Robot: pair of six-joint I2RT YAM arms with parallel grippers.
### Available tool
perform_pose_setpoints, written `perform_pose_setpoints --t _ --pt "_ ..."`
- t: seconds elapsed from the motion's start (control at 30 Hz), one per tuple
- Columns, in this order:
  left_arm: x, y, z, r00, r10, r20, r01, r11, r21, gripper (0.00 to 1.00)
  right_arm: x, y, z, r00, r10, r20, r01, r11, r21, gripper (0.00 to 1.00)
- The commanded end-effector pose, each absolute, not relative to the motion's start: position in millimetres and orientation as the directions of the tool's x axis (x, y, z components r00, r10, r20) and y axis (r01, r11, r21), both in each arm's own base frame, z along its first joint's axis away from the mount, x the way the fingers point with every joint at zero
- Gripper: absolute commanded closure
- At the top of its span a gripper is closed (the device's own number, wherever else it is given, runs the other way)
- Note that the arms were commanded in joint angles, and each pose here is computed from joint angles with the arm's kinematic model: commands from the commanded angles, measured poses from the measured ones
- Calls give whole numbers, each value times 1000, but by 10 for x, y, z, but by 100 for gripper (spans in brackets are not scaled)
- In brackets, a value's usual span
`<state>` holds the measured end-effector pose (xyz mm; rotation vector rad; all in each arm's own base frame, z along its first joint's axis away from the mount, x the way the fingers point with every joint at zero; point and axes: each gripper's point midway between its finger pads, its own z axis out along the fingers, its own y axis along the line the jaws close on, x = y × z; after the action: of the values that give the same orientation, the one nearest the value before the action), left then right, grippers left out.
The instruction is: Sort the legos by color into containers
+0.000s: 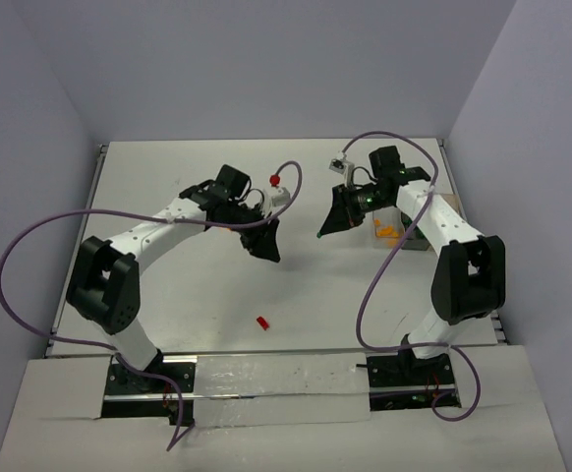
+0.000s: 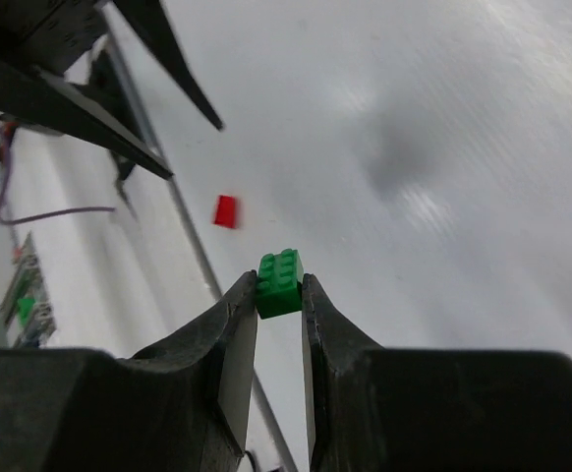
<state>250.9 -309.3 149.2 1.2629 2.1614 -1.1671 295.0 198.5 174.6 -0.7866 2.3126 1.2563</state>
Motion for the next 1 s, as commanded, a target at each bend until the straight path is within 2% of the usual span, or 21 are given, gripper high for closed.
perform_pose_setpoints --t 0.0,0.07,0.23,0.33,0.43,0.63,0.97 --pt "2441 -2900 1289 -413 618 -669 911 285 -298 43 3207 1606 1816 -735 -229 -638 -623 600 502 100" --pt "2277 -2896 1139 -370 670 -644 929 264 -258 41 3293 1387 1833 -751 -178 -636 -576 649 498 100" --pt "1886 -2847 770 -304 785 -540 951 215 -223 28 3396 908 1900 -765 -99 -636 -491 728 478 100" --pt "1588 -2747 661 -184 832 -523 978 102 -183 26 3431 659 1932 -761 -78 -644 -456 770 445 100" --pt "1468 -2678 591 -123 863 -490 987 57 -149 25 3435 551 1949 -765 -66 -640 -436 785 440 100" --pt "1329 -2639 444 -167 903 -395 982 118 -144 25 3425 492 1985 -765 -57 -642 -422 798 431 100" --pt "1157 -2433 158 -331 936 -124 940 314 -135 25 3421 478 2023 -760 -51 -648 -419 801 428 100"
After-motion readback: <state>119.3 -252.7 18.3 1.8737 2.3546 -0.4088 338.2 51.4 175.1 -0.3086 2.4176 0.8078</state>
